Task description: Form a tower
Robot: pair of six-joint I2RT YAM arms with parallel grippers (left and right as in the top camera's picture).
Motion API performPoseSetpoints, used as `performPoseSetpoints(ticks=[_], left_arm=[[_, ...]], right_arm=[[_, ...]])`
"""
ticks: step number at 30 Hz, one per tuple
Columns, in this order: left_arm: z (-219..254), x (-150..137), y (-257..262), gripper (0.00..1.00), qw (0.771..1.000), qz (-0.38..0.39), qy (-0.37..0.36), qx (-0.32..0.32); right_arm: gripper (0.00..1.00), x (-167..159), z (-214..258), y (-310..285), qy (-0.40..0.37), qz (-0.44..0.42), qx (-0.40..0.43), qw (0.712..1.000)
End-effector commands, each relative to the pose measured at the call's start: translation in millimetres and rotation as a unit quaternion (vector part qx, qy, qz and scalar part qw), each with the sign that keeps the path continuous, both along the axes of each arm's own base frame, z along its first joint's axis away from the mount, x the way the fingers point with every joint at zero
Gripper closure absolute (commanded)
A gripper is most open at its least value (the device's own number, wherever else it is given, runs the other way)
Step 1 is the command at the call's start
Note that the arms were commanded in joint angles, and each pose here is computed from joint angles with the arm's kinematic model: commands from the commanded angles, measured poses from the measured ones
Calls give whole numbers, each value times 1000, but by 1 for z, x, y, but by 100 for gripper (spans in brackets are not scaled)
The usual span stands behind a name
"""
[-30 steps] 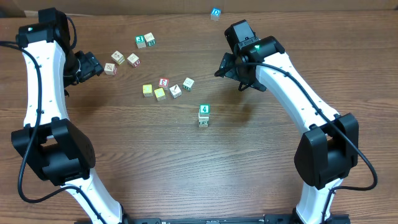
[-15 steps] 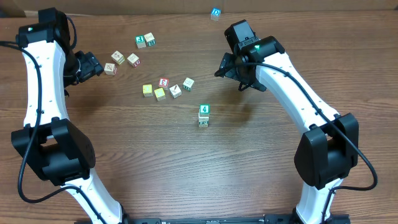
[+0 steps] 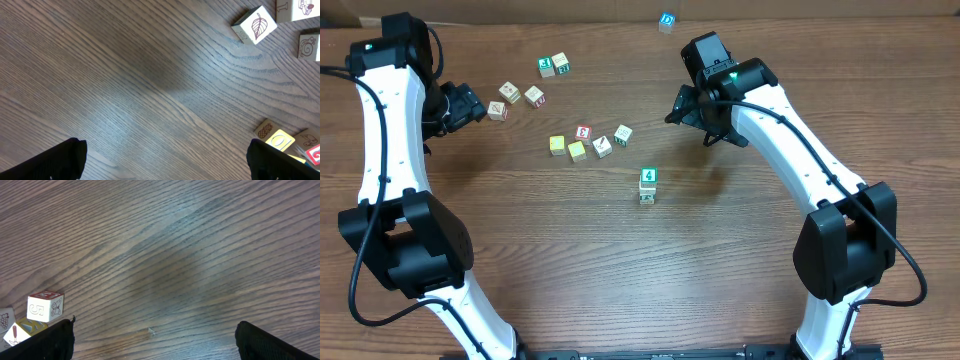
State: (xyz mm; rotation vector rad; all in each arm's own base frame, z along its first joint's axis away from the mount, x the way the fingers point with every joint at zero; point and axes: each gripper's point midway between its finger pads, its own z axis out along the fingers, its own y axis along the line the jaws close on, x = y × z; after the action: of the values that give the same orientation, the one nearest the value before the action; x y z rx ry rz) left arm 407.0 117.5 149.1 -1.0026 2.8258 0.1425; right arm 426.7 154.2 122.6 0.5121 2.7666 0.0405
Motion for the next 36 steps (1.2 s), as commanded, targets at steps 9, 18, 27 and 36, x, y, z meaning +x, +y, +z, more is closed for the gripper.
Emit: performPoseSetpoints(ticks=[9,18,27,36], left_arm=[[10,2,-1,0,1000,-3,-14,3],[10,2,-1,0,1000,-3,-14,3],[10,2,-1,1,1000,-3,-14,3],[10,2,-1,0,1000,-3,-14,3]], right_arm=[[0,2,-2,-3,-2,-3,-7,1000],[0,1,-3,-1,1,-1,0,1000],[0,-2,-4,7,12,6,21,1000],[18,-4,-4,5,14,5,17,1000]])
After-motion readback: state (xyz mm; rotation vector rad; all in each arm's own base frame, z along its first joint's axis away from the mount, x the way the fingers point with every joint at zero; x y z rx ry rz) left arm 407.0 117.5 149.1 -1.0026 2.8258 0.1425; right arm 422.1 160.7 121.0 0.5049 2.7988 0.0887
